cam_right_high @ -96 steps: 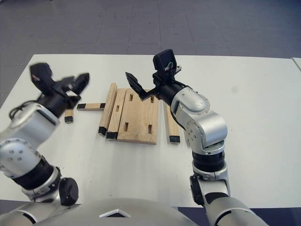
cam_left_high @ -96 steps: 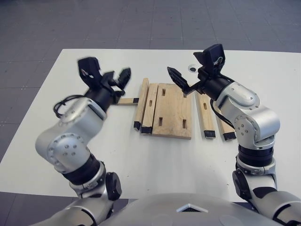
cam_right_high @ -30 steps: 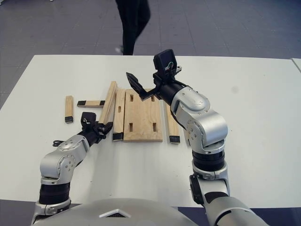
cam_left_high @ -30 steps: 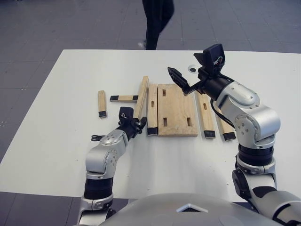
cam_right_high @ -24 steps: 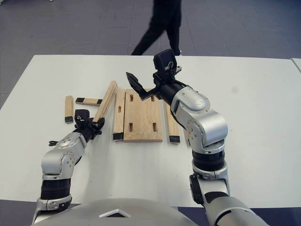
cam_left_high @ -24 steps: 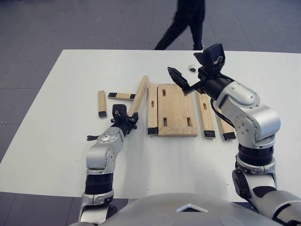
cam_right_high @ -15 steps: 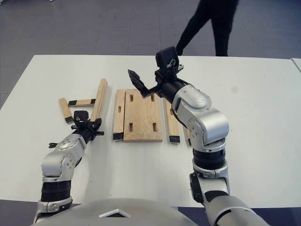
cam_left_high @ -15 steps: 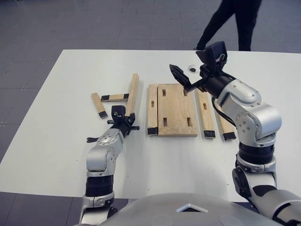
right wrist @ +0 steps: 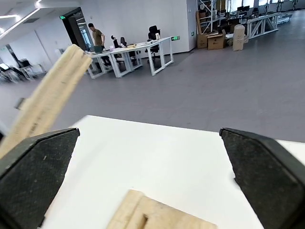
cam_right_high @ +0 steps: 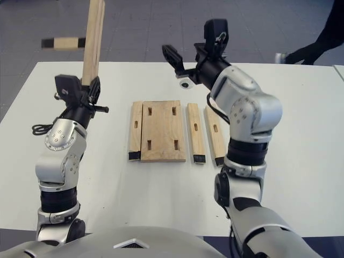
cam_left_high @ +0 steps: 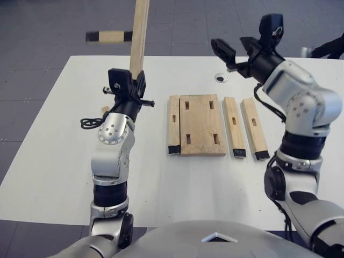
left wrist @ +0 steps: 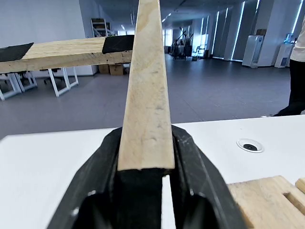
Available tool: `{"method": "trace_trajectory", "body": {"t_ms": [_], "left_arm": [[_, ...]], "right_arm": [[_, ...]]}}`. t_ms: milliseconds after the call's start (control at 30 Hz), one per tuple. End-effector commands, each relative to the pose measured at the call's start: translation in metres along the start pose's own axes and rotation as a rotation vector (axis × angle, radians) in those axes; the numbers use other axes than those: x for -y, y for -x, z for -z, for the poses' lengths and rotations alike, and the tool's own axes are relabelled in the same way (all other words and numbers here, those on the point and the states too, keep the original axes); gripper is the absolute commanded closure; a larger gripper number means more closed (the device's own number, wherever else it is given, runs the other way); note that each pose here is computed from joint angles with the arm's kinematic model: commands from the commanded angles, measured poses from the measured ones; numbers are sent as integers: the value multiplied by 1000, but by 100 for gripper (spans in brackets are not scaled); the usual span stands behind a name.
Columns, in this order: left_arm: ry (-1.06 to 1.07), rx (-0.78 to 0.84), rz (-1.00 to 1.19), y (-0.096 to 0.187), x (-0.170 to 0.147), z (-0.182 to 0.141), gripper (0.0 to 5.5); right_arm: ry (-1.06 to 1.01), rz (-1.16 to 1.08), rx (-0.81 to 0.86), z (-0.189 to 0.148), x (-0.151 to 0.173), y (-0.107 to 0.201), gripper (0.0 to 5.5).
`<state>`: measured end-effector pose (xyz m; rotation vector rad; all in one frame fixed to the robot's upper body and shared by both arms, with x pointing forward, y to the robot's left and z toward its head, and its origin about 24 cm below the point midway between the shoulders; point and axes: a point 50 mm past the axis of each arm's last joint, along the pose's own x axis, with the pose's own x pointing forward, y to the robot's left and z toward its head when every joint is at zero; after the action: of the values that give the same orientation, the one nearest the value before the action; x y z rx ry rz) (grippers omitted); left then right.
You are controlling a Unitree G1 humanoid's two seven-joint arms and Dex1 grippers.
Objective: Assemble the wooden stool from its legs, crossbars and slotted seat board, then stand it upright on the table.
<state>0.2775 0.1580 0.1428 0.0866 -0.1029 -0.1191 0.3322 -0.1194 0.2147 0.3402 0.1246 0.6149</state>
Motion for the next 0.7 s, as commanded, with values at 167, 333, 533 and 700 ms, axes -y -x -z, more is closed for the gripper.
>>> {"method": "trace_trajectory", "body": {"t_ms": [167,333,533,700], "left_arm": [[-26,226,175,-6,40,-53,446],[-26,311,206,-6,53,-80,446],[-3,289,225,-6,61,-77,446],[10,274,238,-4,66,-73,446]], "right_arm": [[-432,-445,-68,-42,-36,-20,0],[-475,-477,-116,-42,-42,-27,0],[-492,-514,-125,-44,-50,-28,0],[-529,-593,-111,-53,-63,-31,0]]}}
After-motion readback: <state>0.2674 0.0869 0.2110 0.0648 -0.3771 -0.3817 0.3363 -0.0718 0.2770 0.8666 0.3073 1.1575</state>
